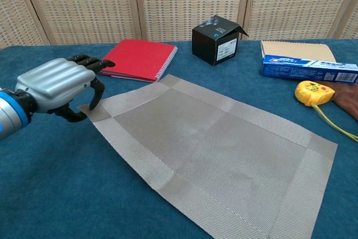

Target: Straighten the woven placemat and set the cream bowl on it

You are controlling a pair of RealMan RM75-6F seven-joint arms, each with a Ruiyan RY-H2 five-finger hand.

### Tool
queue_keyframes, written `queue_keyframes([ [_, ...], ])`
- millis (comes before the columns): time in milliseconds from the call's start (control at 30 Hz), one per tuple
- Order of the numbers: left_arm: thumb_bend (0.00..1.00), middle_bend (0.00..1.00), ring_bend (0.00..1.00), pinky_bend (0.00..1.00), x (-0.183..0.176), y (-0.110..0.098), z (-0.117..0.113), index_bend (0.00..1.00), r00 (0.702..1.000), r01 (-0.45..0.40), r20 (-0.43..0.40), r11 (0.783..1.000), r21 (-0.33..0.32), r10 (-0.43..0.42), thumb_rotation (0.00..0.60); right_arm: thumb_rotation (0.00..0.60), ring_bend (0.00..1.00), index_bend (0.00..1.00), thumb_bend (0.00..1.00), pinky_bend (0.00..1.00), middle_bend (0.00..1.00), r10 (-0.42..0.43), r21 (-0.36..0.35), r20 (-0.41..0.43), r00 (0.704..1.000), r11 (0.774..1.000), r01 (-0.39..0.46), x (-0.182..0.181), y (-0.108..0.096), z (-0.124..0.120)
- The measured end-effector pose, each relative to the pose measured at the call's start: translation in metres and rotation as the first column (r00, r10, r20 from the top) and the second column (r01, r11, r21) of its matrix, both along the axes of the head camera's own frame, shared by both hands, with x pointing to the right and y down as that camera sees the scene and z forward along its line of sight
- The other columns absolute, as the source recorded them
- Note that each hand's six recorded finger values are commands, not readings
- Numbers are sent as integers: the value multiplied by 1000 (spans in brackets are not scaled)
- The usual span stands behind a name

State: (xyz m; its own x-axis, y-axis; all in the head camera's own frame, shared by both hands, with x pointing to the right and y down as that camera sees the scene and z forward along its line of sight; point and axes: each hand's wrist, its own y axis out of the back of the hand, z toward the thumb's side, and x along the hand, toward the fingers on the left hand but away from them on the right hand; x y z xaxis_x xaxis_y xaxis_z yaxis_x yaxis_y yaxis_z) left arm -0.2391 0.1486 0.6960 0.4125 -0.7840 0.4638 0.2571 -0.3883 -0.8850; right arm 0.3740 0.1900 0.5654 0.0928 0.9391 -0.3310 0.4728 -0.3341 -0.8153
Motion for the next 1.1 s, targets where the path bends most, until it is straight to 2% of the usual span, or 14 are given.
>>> queue_keyframes([
  [300,654,0,0,0,-11,45,-21,697,998,-54,-19,996,-72,53,600,600,0,222,152,0,0,-17,2,-9,1000,1000,18,-7,5,2],
  [633,655,0,0,0,-3,97,-40,698,985,-165,-77,974,-157,154,600,600,0,222,152,0,0,-25,-1,-7,1000,1000,25,-9,8,1],
  [1100,652,0,0,0,2,117,-57,704,957,-234,-221,948,-217,186,600,600,0,222,152,0,0,-30,-3,-11,1000,1000,29,-9,9,2],
])
